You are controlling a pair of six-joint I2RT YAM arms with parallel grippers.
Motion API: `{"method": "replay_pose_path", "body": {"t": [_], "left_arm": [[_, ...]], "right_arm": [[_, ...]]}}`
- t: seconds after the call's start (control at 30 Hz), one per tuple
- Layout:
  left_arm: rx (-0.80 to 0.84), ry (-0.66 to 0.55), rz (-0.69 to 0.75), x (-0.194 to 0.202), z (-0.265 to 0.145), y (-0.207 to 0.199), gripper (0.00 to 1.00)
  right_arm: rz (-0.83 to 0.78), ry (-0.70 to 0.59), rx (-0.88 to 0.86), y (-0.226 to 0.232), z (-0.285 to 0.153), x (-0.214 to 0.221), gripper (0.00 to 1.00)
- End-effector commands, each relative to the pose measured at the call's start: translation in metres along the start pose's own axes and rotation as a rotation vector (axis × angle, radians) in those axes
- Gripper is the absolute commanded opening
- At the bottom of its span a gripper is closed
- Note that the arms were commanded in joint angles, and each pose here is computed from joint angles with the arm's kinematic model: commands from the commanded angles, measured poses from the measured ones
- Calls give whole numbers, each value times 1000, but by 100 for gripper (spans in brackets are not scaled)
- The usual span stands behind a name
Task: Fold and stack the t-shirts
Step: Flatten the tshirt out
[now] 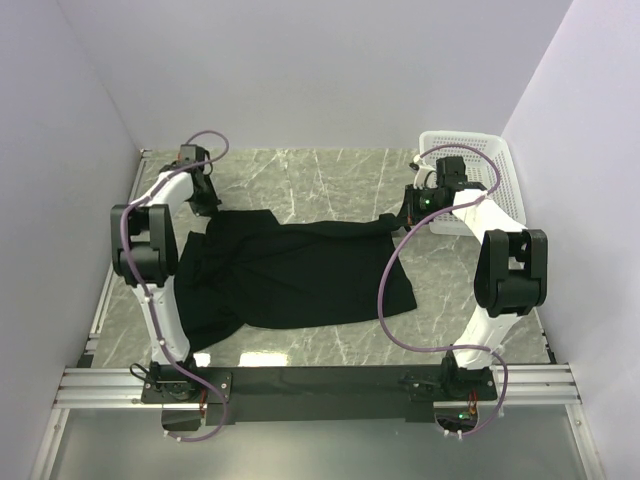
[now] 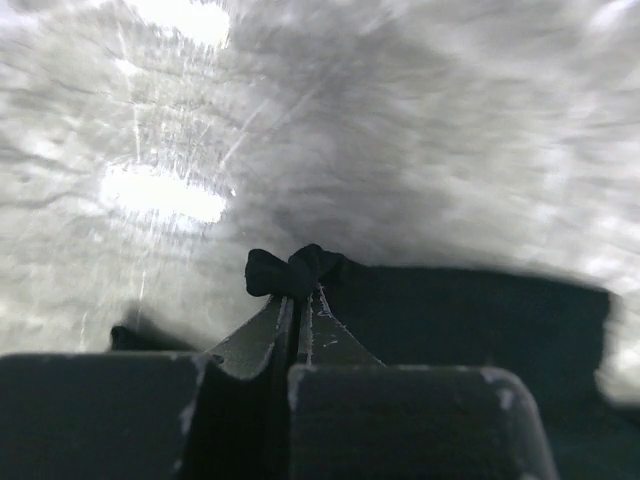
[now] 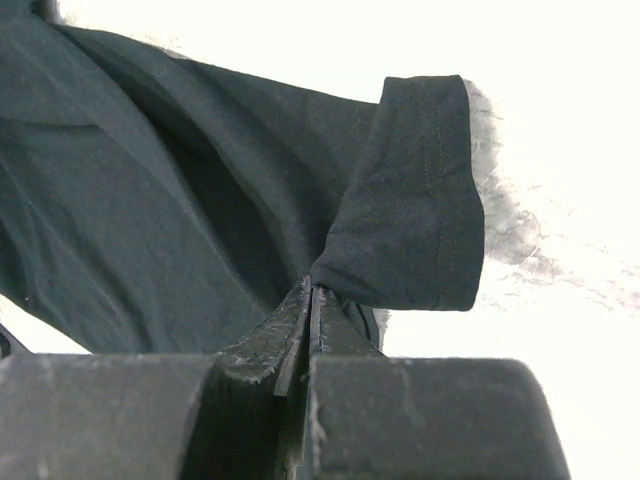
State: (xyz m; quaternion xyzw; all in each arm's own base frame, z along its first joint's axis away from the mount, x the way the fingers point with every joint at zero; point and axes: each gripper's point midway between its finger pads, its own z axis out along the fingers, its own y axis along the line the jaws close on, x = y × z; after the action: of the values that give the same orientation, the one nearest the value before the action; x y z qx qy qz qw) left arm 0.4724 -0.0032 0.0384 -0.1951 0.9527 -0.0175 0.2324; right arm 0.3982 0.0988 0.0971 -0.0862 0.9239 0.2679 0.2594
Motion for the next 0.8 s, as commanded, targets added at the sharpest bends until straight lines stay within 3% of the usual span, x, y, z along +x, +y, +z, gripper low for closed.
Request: {"method": "replay_pose_path", "body": {"t": [0.0, 0.27, 0.57, 0.67, 0.77], "left_arm": [[163, -276, -24, -76, -97, -34, 0], [292, -567, -76, -121, -220, -38, 0], [474, -875, -111, -163, -352, -42, 0], [480, -947, -116, -174, -374, -40, 0], [469, -930, -103, -175, -367, -40, 0]], "right_arm": [[-68, -113, 0, 11, -24, -34, 0], [-53, -303, -19, 17, -71, -89, 0], [-46, -511, -151, 65, -125, -156, 0], [-52, -551, -167, 74, -138, -173, 0], [-55, -553, -160, 73, -137, -176, 0]]}}
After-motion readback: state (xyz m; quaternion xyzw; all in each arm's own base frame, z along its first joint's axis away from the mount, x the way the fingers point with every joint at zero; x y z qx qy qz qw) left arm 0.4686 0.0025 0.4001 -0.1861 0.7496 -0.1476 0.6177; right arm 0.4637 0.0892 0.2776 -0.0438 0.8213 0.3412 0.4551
